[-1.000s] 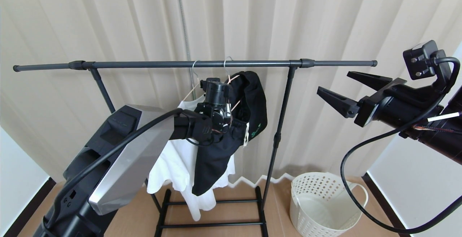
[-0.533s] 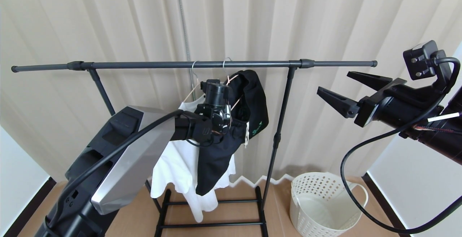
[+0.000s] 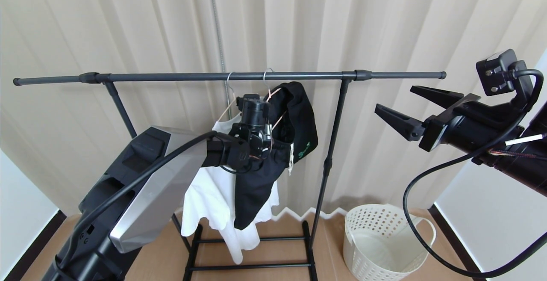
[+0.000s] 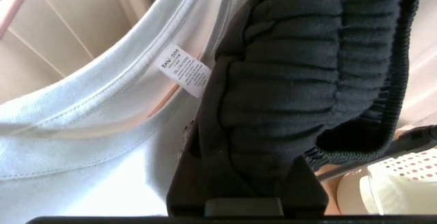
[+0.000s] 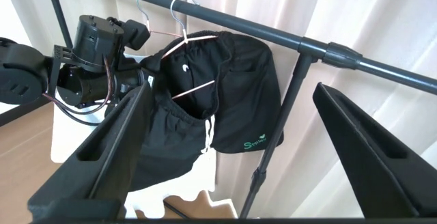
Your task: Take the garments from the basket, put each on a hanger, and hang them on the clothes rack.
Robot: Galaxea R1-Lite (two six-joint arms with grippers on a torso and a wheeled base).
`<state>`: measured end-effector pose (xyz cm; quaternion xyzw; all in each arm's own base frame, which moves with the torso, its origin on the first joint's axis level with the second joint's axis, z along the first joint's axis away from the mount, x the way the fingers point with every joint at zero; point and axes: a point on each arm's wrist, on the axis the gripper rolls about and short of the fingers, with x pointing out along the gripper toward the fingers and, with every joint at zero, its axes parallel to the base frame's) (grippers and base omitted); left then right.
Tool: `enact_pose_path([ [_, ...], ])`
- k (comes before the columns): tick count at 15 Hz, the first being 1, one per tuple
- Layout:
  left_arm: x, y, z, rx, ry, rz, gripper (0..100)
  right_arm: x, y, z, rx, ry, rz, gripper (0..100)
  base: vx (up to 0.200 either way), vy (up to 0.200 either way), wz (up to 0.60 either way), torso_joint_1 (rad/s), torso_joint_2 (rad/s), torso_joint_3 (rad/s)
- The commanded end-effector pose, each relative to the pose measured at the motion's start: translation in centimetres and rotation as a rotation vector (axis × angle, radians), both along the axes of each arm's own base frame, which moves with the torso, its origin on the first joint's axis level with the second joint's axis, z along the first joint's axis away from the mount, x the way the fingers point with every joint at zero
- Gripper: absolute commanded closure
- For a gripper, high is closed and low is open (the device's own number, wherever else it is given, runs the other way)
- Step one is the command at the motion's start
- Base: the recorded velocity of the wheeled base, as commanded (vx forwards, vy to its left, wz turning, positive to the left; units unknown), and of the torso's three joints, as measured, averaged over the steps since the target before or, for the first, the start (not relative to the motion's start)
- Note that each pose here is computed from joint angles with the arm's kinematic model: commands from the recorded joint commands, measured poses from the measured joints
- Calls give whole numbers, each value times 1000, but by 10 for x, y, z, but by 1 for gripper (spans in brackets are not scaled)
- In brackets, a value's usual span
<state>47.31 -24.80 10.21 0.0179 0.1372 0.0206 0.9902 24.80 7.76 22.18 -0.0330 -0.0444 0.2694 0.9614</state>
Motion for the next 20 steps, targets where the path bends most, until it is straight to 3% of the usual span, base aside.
enact_pose_path([
  [1, 1, 0, 1, -6, -13, 1, 100, 0, 0, 0, 0, 1, 0, 0, 0, 0, 0, 0, 0, 0],
  [9, 1, -1, 7, -29, -57, -1, 100, 0, 0, 0, 0, 0, 0, 0, 0, 0, 0, 0, 0, 0],
  [10, 1, -1, 7, -27, -56, -1, 0, 0, 0, 0, 0, 0, 0, 0, 0, 0, 0, 0, 0, 0],
  [17, 1, -2, 8, -27, -58, -1, 0, -1, 0, -1, 0, 1, 0, 0, 0, 0, 0, 0, 0, 0],
  [20, -8, 2, 40, -50, -102, 7, 0, -1, 0, 1, 2, -6, 0, 0, 0, 0, 0, 0, 0, 0],
])
